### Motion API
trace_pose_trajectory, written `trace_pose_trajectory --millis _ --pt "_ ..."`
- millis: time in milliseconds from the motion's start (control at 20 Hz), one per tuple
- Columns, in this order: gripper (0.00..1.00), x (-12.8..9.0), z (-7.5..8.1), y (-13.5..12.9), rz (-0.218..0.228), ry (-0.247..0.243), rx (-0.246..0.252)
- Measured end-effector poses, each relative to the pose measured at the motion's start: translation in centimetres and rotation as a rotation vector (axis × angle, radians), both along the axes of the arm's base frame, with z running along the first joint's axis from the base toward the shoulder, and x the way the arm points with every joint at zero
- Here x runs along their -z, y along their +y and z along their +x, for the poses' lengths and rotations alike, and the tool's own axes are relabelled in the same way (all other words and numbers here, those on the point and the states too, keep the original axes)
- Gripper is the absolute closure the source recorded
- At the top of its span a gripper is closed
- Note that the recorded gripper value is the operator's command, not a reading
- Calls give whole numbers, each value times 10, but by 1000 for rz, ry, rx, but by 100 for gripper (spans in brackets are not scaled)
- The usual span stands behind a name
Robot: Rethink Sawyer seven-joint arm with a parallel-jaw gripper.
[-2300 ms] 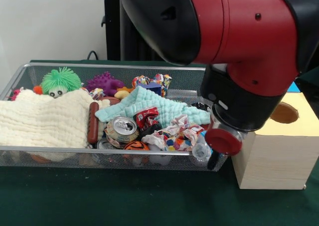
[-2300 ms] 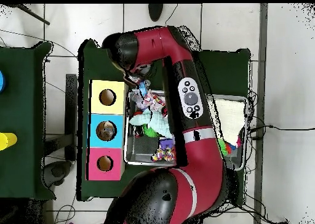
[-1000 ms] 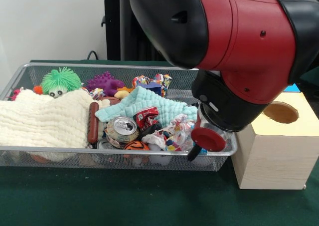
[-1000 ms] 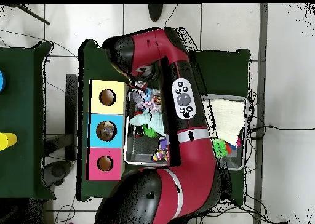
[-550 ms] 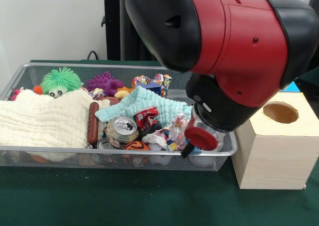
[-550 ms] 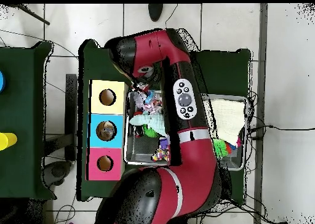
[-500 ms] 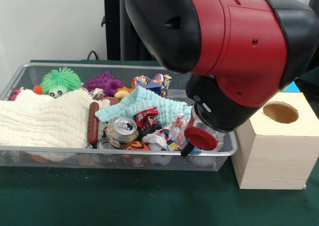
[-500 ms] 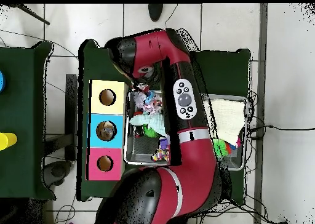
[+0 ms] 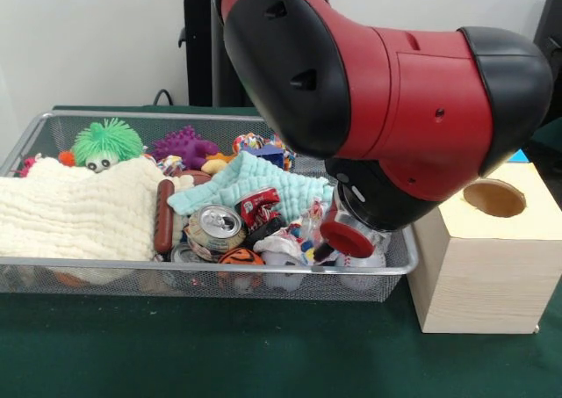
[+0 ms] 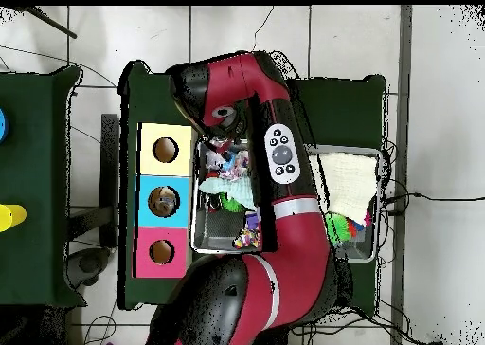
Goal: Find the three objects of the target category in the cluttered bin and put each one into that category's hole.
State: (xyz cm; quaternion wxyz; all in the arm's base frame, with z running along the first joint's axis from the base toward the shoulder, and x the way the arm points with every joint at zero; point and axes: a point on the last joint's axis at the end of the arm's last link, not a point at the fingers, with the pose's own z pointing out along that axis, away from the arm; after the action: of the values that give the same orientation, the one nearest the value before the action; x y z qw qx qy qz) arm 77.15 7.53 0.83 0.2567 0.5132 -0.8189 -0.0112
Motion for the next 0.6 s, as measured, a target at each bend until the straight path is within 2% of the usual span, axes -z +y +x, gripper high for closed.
trace_pose_trajectory --millis 600 --pt "0 -5 -11 7 -21 83 3"
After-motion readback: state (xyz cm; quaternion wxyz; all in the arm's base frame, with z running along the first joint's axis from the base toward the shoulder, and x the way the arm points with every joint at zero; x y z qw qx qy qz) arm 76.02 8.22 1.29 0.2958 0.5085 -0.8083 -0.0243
